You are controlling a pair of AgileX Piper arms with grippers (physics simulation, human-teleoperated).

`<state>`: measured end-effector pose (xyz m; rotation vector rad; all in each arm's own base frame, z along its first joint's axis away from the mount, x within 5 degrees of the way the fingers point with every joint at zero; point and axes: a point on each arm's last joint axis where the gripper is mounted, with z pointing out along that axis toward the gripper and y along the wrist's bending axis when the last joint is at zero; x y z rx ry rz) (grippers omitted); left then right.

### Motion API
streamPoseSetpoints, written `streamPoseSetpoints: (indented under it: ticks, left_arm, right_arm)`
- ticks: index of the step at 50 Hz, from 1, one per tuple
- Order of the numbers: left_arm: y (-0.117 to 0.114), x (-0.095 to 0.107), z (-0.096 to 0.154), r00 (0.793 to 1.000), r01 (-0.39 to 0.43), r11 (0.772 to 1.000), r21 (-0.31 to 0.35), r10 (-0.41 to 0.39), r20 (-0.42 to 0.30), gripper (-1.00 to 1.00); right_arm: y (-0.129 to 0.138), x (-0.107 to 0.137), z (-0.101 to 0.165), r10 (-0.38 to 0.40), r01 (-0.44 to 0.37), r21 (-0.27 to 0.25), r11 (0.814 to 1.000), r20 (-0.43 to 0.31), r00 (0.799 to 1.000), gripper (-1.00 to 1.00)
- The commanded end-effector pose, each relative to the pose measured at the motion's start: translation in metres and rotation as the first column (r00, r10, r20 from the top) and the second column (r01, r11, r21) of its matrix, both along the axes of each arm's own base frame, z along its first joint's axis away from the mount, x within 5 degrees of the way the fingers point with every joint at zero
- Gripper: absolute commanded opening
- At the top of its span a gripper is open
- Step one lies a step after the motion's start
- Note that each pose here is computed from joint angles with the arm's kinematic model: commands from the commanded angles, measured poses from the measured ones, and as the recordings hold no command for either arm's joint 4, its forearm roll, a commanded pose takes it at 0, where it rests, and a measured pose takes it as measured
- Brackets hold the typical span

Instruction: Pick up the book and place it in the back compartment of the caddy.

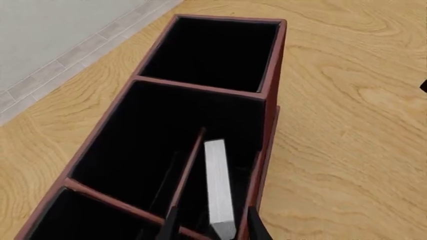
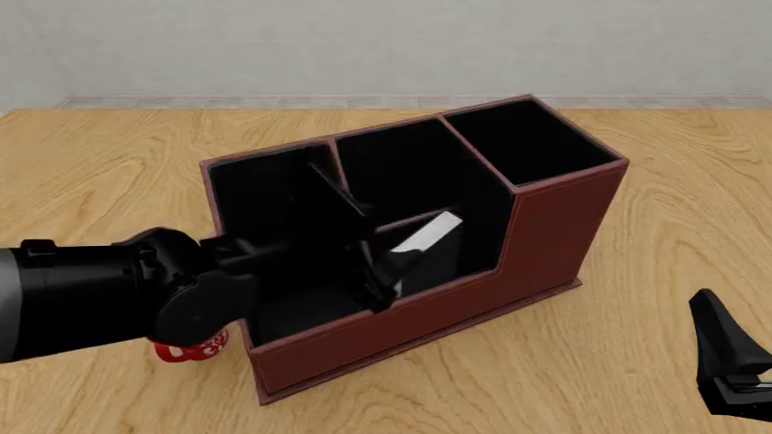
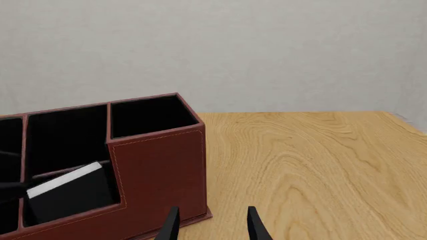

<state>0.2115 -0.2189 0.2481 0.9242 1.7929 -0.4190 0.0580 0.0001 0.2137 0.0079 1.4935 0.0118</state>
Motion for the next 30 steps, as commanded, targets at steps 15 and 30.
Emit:
streamPoseSetpoints:
  ticks: [15,30]
  left_arm:
    - [0.025,-0.017,0.010,0.999,-0.018,0.999,-0.030,0.019,0.025,1.00]
    - [0.053,-0.033,0.019,0.996,-0.051,0.997,-0.054,0.054,0.065,1.00]
  right_arm:
    - [0.000,0.000,0.000,0.000,0.000,0.000,1.000,0.000,1.000,1.00]
    - [0.000,0.000,0.000,0.000,0.000,0.000,1.000,0.000,1.000,1.00]
